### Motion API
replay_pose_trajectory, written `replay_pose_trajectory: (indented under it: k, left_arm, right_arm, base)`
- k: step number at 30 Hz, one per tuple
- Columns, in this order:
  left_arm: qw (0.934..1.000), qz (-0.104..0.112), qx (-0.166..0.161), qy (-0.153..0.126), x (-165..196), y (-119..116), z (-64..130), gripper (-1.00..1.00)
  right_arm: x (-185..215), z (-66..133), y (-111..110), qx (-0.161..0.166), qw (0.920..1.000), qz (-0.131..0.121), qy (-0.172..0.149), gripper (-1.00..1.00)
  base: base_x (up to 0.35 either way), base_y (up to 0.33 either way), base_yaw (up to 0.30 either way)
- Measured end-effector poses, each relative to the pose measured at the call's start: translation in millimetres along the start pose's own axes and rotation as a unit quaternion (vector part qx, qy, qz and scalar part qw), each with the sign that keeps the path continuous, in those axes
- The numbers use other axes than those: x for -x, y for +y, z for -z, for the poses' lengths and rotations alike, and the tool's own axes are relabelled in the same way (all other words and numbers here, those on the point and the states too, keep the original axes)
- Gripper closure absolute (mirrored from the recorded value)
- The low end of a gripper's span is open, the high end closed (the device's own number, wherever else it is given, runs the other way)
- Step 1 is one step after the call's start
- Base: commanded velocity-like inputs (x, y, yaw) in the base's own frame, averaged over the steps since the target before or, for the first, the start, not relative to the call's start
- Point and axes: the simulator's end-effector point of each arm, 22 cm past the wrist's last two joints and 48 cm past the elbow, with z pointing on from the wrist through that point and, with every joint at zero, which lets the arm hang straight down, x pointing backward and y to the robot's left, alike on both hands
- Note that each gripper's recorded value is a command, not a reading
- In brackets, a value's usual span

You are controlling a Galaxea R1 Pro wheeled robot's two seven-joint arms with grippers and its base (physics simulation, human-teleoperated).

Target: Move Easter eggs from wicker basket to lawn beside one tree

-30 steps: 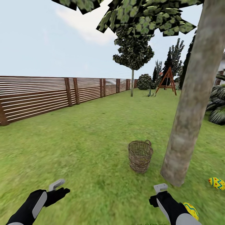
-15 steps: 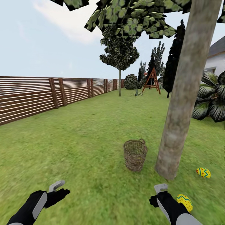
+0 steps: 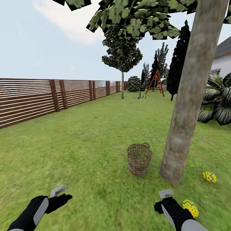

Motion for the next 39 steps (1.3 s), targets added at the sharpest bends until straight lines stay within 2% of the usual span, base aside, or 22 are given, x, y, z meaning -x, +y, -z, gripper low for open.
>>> replay_pose_trajectory:
  k: [11, 21, 39]
  left_arm:
    - [1.0, -0.001, 0.0, -0.002, 1, -1, 0.1, -1.0]
    - [1.0, 0.001, 0.002, -0.002, 11, -6, 13.9, -1.0]
    - [1.0, 0.0, 0.002, -0.004, 27, -17, 39.1, -1.0]
  right_arm:
    - [0, 0.0, 0, 0.0, 1.0, -0.002, 0.0, -1.0]
    - [11, 14.8, -3, 0.001, 1.0, -0.001, -0.002, -1.0]
    - [27, 41.1, -11, 0.001, 1.0, -0.002, -0.003, -1.0]
  base:
    - [0.0, 0.118, 0.0]
    - [0.005, 0.253, -0.004]
    - [0.127, 0.316, -0.279]
